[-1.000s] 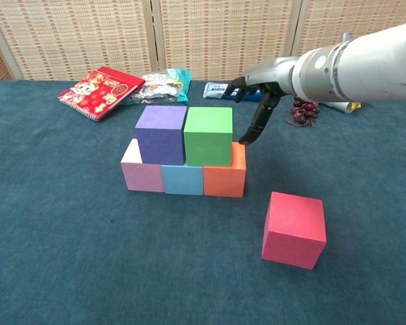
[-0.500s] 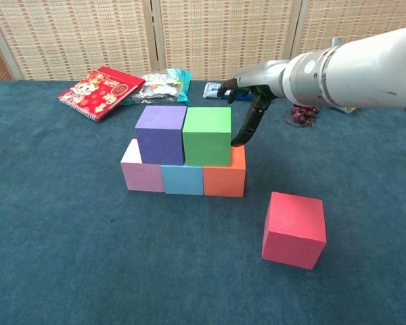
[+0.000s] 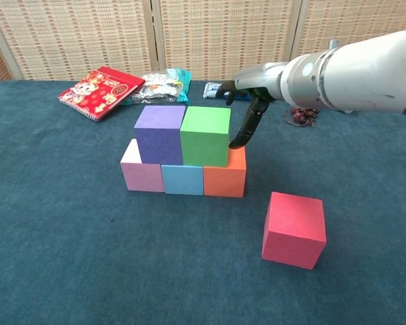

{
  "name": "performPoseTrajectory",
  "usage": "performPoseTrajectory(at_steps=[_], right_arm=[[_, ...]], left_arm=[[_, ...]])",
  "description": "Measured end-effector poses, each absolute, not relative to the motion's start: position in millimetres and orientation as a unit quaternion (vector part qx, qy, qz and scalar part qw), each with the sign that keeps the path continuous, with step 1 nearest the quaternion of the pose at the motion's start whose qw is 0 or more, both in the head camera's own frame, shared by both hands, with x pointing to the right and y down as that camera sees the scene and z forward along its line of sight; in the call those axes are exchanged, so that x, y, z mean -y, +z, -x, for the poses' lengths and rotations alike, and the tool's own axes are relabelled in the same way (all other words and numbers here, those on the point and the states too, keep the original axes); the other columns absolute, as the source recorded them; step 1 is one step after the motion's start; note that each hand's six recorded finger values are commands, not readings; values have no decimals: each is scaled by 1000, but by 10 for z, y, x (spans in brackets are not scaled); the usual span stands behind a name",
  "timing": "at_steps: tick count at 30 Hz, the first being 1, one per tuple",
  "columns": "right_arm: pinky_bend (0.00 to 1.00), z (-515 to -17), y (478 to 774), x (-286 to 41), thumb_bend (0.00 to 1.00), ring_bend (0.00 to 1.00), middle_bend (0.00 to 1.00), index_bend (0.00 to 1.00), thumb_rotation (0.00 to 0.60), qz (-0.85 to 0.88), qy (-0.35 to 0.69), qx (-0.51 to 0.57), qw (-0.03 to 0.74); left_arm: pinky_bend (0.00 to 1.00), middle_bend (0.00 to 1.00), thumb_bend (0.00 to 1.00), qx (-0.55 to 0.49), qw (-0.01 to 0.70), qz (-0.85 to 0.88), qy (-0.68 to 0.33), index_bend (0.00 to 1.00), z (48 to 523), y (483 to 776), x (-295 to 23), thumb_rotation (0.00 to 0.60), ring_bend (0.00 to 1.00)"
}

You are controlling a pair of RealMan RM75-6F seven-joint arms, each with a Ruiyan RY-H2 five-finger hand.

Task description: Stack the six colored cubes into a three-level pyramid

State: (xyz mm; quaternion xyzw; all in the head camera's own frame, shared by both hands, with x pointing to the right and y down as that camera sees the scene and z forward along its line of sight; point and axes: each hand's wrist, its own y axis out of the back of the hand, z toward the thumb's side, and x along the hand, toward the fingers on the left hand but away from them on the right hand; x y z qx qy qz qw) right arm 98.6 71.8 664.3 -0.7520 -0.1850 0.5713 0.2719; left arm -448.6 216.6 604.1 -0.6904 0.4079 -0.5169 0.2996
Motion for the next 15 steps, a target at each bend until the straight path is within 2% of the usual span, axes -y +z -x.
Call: performPoseTrajectory(at_steps=[6, 11, 15], right_arm=[[7, -1050, 6595, -716, 299, 41, 186, 0, 600, 750, 572, 182, 277], [8, -1195, 6428, -742, 299, 44, 183, 1, 600, 753, 562, 185, 288], [64, -1386, 6231, -816, 299, 77, 211, 71, 600, 758, 547, 196, 296]], left_arm=[[129, 47, 329, -406, 300, 690, -519, 148, 4493, 6050, -2164, 600, 22], [129, 48, 330, -410, 301, 688, -518, 148, 4508, 6031, -2145, 600, 22], [129, 48, 328, -411, 303, 687, -518, 148, 4505, 6021, -2131, 600, 22]])
